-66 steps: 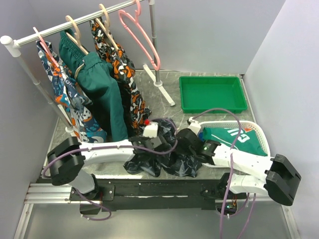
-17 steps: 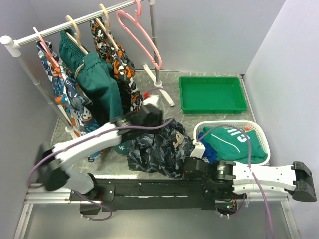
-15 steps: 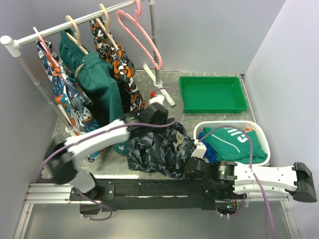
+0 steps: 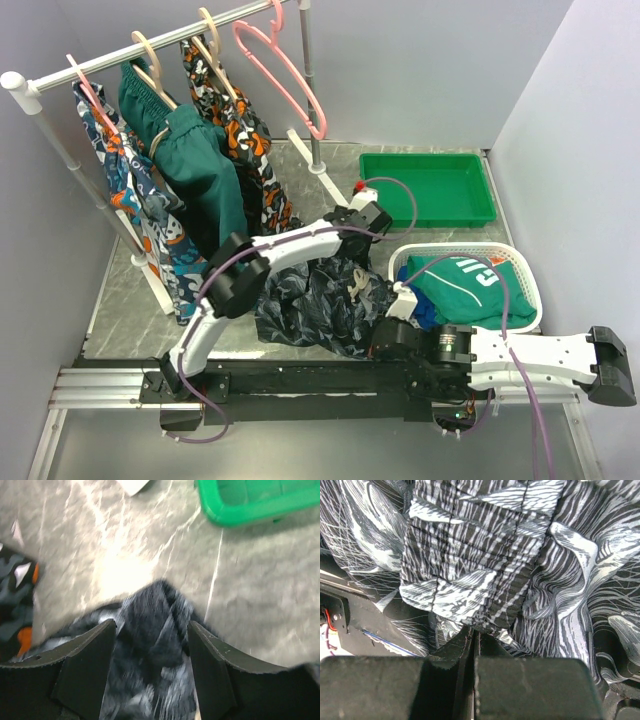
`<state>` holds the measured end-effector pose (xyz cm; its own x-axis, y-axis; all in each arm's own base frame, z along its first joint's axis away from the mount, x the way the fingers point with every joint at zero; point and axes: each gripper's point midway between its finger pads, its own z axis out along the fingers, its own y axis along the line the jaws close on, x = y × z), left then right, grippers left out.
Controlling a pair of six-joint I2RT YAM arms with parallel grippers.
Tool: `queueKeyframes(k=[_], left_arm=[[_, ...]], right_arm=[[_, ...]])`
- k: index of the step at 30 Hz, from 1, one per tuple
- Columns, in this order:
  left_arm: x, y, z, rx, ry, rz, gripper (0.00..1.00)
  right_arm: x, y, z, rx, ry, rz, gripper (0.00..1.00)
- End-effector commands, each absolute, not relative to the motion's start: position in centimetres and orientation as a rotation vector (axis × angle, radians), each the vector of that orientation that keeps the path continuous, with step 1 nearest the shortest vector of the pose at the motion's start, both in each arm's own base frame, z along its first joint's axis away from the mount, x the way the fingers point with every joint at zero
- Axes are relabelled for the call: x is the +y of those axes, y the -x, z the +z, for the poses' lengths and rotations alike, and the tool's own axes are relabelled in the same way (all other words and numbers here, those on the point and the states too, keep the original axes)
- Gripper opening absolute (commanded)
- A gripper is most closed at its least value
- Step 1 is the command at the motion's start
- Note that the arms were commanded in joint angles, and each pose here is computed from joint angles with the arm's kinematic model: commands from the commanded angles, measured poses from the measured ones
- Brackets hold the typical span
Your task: Place the shorts on the hanger
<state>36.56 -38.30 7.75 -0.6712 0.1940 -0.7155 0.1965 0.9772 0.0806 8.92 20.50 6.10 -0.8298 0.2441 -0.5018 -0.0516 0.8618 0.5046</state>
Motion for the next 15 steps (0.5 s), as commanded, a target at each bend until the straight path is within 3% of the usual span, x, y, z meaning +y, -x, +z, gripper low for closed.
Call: queueKeyframes(k=[1,11,14,15], left_arm=[[-38.6,-39.2,8.3,2.268,-0.276,0.046,0.65],[-37.2,-39.1,4.9,2.326,-0.275,0.065,0.59],[-37.0,-39.1,4.7,2.339,-0.285,0.061,0.41],[-36.8,-39.3,4.9,2.334,-0.280,0.060,0.25]], right_arm=[[20.2,-9.4,6.2,2.418,-0.204,0.703,0.00],[20.2,-9.6,6.2,2.409,-0.198,0.699,0.00],[20.3,-9.6,6.3,2.411,-0.195,0.692,0.00],[20.3,-9.7,6.3,2.410,-0.196,0.688,0.00]])
